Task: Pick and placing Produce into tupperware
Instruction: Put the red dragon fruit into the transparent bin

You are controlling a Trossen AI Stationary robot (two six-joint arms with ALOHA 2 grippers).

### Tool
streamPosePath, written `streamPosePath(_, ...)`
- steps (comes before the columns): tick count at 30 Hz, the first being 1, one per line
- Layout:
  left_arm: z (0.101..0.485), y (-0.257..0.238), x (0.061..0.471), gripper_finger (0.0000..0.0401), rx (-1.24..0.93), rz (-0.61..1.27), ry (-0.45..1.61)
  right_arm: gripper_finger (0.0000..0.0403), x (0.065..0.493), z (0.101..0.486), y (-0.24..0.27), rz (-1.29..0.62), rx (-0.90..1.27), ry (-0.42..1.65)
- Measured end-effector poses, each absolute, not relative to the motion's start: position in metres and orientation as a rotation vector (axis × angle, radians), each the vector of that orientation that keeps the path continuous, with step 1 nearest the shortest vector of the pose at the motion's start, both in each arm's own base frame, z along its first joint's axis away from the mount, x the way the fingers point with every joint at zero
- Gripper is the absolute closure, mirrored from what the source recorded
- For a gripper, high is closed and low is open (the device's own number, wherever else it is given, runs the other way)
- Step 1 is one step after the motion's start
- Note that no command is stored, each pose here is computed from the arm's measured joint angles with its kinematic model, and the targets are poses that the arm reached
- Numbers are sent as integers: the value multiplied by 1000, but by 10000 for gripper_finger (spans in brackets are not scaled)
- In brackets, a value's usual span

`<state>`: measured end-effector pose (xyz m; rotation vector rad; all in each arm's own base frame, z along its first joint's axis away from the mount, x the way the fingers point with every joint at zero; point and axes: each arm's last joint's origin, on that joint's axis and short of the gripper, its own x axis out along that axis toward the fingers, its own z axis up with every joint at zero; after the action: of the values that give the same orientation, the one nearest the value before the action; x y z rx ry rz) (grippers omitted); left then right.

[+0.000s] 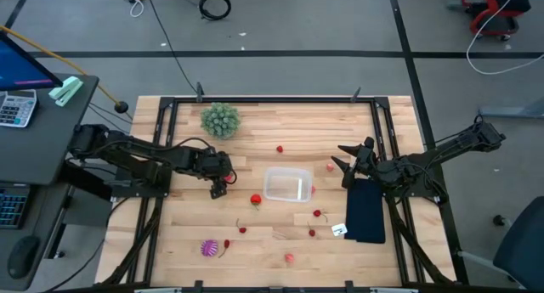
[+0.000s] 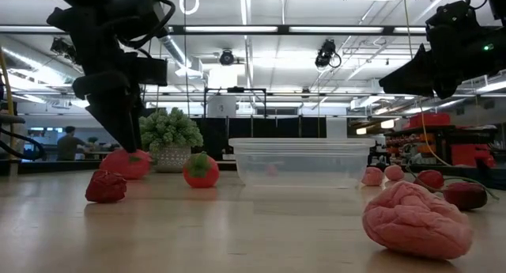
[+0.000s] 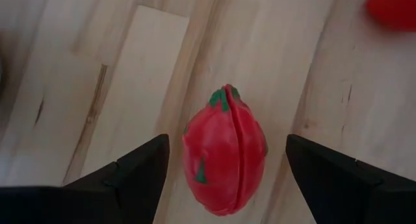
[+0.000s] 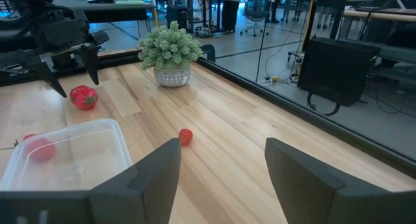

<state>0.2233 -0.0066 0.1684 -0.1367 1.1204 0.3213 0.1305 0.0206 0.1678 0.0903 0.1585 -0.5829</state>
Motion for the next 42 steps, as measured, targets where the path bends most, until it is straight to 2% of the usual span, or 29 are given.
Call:
streamPosePath(20, 123, -5, 201, 90, -158, 315, 1050, 169, 131, 168, 21, -583, 89, 159)
streamPosePath(25, 123, -5, 201, 106, -163, 312, 1035, 169, 131, 168, 21, -583, 89, 159)
streamPosePath(36, 128, -6, 210, 170, -175, 297, 925, 169, 131, 168, 21, -583, 89, 159)
streamPosePath(42, 130, -6, 214, 155, -183, 291, 884, 169, 131, 168, 21, -583, 89, 159)
